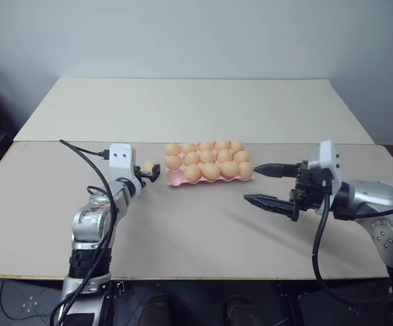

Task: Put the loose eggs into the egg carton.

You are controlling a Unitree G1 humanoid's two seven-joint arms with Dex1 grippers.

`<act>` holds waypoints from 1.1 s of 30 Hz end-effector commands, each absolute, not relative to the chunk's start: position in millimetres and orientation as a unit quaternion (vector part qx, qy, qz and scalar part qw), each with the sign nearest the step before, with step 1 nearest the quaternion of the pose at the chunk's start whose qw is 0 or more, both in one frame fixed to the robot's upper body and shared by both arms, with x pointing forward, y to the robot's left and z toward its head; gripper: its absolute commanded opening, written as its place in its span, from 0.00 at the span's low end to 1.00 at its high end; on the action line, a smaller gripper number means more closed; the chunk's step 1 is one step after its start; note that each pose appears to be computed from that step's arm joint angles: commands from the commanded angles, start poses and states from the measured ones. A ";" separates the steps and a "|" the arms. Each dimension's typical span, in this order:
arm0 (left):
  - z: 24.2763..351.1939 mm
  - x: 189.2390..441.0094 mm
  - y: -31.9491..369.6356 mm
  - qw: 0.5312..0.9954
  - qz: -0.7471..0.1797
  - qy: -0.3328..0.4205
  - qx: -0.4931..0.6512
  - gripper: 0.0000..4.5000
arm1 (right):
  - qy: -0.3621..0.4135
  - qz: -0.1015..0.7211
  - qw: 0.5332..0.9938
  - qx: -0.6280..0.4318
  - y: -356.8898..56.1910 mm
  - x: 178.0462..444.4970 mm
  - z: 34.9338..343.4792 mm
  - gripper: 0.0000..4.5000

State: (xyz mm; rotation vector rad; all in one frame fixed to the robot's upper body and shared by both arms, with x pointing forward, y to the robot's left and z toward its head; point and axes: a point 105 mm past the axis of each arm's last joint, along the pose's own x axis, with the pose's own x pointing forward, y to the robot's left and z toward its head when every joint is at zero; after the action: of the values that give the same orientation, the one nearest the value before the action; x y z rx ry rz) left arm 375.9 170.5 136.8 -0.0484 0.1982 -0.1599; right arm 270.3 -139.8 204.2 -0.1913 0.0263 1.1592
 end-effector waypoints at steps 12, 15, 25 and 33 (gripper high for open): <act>141.0 386.1 160.0 0.994 -0.062 0.089 -0.033 0.98 | -0.007 0.548 0.830 -0.105 -140.3 264.0 216.6 1.00; 137.2 389.5 158.2 0.993 -0.064 0.094 -0.037 0.98 | -0.007 0.549 0.829 -0.104 -139.2 263.7 217.2 1.00; 135.7 398.1 158.6 0.992 -0.054 0.098 -0.050 0.98 | -0.007 0.547 0.830 -0.105 -139.7 262.2 218.9 1.00; 130.2 397.0 158.1 0.992 -0.047 0.109 -0.052 0.85 | -0.007 0.545 0.832 -0.106 -140.5 261.6 219.6 1.00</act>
State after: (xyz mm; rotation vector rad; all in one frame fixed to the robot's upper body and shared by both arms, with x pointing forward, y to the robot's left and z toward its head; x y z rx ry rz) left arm 396.5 157.8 124.1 -0.1021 0.2410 -0.1008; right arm 265.6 -138.9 209.2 -0.2047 0.0229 1.1593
